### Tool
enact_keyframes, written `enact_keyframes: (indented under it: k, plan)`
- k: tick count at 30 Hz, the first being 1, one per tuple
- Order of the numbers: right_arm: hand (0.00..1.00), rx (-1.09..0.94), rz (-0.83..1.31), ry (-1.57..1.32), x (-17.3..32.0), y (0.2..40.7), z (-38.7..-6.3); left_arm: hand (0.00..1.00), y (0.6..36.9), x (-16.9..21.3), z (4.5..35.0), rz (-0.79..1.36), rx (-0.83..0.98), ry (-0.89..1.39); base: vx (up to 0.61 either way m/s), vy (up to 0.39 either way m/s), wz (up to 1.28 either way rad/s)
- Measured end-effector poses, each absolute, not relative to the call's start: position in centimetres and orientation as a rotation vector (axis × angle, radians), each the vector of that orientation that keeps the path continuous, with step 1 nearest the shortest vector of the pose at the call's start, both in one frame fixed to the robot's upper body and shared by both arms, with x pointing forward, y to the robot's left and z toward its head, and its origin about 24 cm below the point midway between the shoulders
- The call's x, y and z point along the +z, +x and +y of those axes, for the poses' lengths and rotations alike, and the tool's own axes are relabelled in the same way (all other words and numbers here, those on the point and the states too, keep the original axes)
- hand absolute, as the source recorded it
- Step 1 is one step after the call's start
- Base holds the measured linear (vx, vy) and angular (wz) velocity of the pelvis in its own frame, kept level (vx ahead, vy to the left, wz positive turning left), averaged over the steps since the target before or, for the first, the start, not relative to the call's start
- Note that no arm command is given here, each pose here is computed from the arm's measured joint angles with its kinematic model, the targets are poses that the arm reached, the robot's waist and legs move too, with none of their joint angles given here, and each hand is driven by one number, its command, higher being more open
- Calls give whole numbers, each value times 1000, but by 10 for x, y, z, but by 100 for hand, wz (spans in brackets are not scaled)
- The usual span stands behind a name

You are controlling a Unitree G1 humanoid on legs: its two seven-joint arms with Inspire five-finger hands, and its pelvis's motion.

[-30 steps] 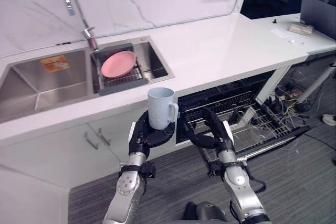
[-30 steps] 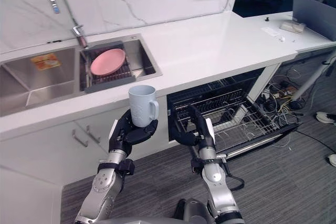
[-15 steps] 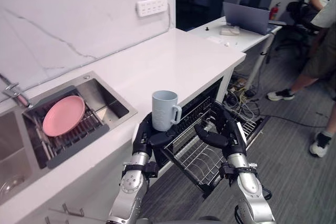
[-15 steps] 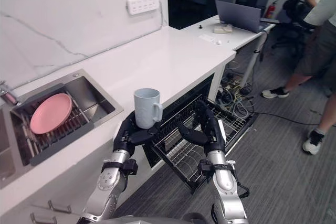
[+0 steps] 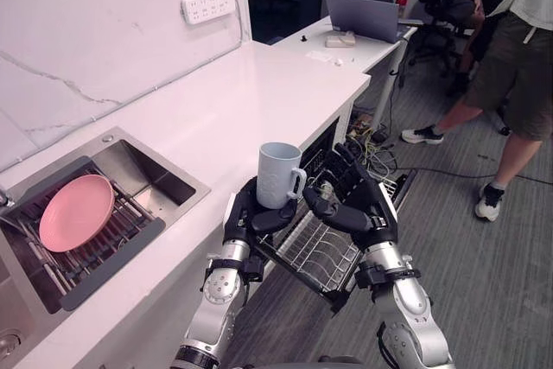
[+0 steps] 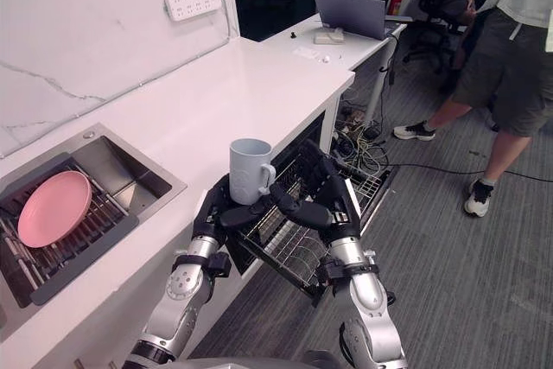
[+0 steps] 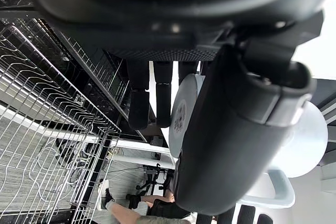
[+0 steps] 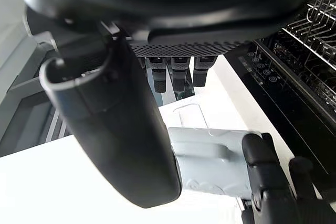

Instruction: Walk over to the sink, pick up the cup, carry it to the dishwasher, place the cup inside the dishwasher, then close the dishwasher door

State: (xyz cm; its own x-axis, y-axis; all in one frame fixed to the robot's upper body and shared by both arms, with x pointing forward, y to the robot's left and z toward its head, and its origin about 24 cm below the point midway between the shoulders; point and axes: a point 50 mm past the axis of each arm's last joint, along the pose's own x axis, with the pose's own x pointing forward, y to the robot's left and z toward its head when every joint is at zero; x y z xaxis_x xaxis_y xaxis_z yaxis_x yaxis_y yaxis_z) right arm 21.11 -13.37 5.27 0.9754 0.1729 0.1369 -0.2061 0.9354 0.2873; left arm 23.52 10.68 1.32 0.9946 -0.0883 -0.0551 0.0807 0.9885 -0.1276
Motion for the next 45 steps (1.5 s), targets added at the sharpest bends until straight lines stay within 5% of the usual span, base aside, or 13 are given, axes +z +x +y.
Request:
enact_keyframes:
  k: [16,27,45]
  plan:
    - [90,157,-132,210,57,239,-132,30,231,28,89,12,-187,-199,-12,4,17]
    - [90,229,-117,119,60,257,-129,30,236,17,103,59,-206,-129,-8,1,0]
    - [90,322,-182,-27,82,283,-115,30,230,-4,83,148,-370,-24,-4,-4,-1]
